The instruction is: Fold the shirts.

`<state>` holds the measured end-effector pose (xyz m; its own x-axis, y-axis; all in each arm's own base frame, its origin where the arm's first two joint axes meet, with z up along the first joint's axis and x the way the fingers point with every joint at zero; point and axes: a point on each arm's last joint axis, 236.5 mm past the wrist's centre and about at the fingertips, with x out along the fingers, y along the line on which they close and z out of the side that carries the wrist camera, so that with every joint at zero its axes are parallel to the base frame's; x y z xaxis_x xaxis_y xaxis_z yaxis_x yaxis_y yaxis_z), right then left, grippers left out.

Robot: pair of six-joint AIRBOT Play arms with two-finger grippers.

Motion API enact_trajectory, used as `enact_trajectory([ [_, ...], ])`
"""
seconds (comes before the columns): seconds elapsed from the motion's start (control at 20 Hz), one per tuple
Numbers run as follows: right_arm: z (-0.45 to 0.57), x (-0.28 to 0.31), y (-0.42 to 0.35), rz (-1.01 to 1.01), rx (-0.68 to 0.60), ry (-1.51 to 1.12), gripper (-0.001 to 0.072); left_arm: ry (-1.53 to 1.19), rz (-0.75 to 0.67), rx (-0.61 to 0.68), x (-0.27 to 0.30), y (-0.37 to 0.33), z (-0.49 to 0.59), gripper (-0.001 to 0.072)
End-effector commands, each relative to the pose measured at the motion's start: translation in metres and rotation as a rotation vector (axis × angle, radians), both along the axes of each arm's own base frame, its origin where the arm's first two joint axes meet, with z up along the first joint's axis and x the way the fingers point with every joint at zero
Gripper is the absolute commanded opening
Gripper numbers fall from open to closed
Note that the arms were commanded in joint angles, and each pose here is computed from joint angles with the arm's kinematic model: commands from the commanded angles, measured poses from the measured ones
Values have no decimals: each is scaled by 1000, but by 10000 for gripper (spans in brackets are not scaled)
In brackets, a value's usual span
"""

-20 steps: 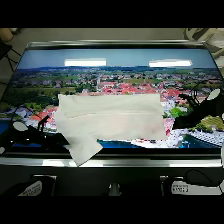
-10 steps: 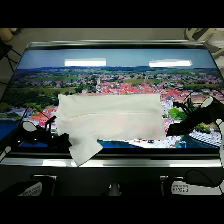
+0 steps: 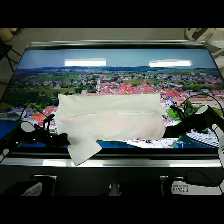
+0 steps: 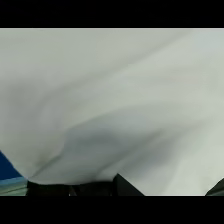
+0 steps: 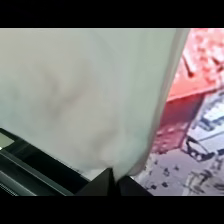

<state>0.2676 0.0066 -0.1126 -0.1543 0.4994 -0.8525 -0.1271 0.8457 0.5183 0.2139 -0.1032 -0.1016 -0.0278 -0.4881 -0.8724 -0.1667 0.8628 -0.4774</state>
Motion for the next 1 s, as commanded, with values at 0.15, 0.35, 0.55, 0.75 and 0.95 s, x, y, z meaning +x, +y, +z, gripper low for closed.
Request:
enact_trajectory([
  [0.15,38,37,-8,49,-24,-182,13,-247,-115,77,29,14,59,29],
  [0.35,82,105,-25,-43,-105,-365,12,-421,-38,189,85,42,112,30],
  [0.55,88,182,-7,34,-196,-535,13,-462,8,213,158,62,117,30],
  [0.75,61,236,-1,-12,-252,-541,13,-373,-37,165,220,59,88,32],
  [0.95,37,255,-1,-83,-244,-527,15,-330,-34,140,264,59,53,32],
])
